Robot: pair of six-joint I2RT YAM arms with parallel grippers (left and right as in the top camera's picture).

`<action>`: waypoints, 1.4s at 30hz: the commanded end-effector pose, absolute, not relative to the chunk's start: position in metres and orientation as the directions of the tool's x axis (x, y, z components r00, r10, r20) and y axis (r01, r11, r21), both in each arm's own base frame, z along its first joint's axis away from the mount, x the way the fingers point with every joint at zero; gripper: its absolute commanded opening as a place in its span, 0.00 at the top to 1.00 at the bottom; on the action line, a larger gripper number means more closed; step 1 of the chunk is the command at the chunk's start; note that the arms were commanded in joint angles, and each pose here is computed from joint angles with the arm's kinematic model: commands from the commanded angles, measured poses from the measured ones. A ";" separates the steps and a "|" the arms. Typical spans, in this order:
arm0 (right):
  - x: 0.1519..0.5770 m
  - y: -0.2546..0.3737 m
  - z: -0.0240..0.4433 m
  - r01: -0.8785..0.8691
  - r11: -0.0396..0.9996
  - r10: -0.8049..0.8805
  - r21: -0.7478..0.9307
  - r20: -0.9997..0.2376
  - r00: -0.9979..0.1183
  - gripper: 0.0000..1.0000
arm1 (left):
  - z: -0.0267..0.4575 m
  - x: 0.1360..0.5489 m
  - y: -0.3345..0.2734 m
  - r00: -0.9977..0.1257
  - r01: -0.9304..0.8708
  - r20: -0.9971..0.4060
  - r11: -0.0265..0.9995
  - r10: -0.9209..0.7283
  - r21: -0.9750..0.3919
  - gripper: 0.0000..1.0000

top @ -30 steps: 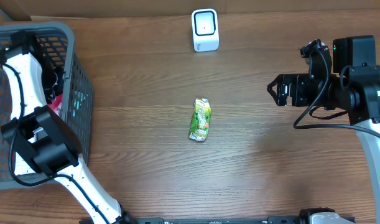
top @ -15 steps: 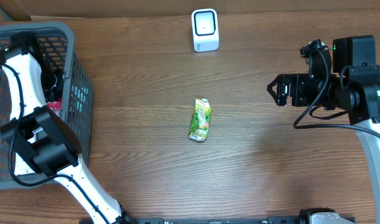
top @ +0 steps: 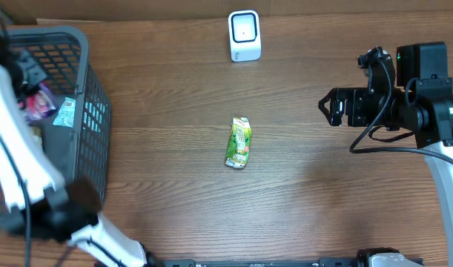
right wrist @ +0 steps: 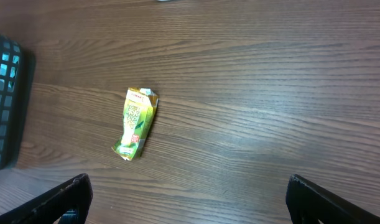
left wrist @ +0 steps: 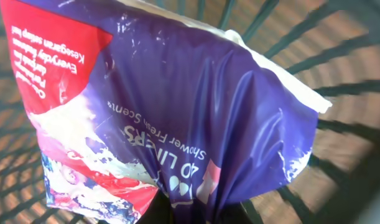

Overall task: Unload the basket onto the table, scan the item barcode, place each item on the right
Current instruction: 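Place the purple pad pack left of the green tea carton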

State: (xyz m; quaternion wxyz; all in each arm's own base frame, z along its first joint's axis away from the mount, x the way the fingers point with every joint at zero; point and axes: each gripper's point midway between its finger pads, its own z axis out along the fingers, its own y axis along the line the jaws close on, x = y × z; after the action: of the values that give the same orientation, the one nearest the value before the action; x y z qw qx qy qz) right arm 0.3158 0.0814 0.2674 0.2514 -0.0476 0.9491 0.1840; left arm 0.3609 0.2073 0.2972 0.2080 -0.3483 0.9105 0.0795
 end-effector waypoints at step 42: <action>0.319 0.085 0.275 -0.205 0.923 -0.009 0.326 -0.514 -0.858 0.00 | 0.068 0.363 -0.173 -0.996 -0.067 -0.061 0.998 -0.067 -0.007 0.70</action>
State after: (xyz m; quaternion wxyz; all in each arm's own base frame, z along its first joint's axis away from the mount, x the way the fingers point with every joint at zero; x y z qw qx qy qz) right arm 0.3154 0.0814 0.2669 0.2499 -0.0476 0.9494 0.1841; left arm 0.3651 -0.1591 0.0656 0.0333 -0.0432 0.9983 0.0220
